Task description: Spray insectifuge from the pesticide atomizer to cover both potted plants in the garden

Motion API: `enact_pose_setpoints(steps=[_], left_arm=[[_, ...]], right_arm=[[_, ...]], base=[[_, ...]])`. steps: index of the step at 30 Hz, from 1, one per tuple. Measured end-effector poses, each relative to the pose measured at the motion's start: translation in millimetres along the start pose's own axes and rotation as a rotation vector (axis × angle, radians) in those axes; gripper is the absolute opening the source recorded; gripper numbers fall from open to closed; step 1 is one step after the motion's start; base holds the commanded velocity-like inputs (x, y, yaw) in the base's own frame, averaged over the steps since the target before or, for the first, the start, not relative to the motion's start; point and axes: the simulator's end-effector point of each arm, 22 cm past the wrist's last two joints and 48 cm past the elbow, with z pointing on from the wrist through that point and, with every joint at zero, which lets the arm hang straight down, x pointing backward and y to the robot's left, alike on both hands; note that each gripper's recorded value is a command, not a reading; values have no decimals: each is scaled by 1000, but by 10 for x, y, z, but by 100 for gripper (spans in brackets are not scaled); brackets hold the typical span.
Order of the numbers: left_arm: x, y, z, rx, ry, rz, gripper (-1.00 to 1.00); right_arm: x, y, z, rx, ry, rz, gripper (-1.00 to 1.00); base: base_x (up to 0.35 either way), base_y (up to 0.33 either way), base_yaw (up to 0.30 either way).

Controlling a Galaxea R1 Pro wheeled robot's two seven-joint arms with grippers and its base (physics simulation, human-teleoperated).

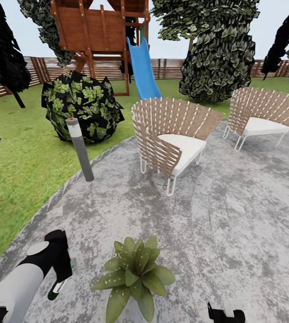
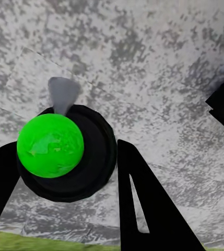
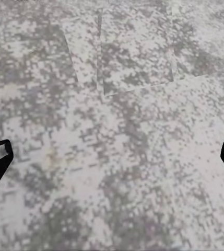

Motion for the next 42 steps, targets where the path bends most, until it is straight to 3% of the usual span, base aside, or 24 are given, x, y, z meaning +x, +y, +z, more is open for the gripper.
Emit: enact_pose_setpoints(steps=[10,15,30,31,35,39,42], left_arm=[[-143,-15,-50,1,-20,5,-100],[-189,-38,-68,7,-22,-11,-100],[-393,-163,-64,20,-41,4,-100],[-412,-155,-91,21,-41,-4,-100],[-634,-50,-538,73,-63,-41,-100],[-533,-79,-494,70,-4,-15,-100],[-519,-100,-475,72,8,-5,-100]], right_arm=[[-1,-5,3,0,0,-1,100],[1,0,2,0,0,0,100],[0,0,1,0,0,0,100],[0,0,0,0,0,0,100],[-1,-1,0,0,0,0,100],[0,0,0,0,0,0,100],[0,0,0,0,0,0,100]], base=[[-219,-125,22],[-236,-208,234],[-163,-196,234],[-13,-8,10],[-2,-2,2],[0,0,0],[0,0,58]])
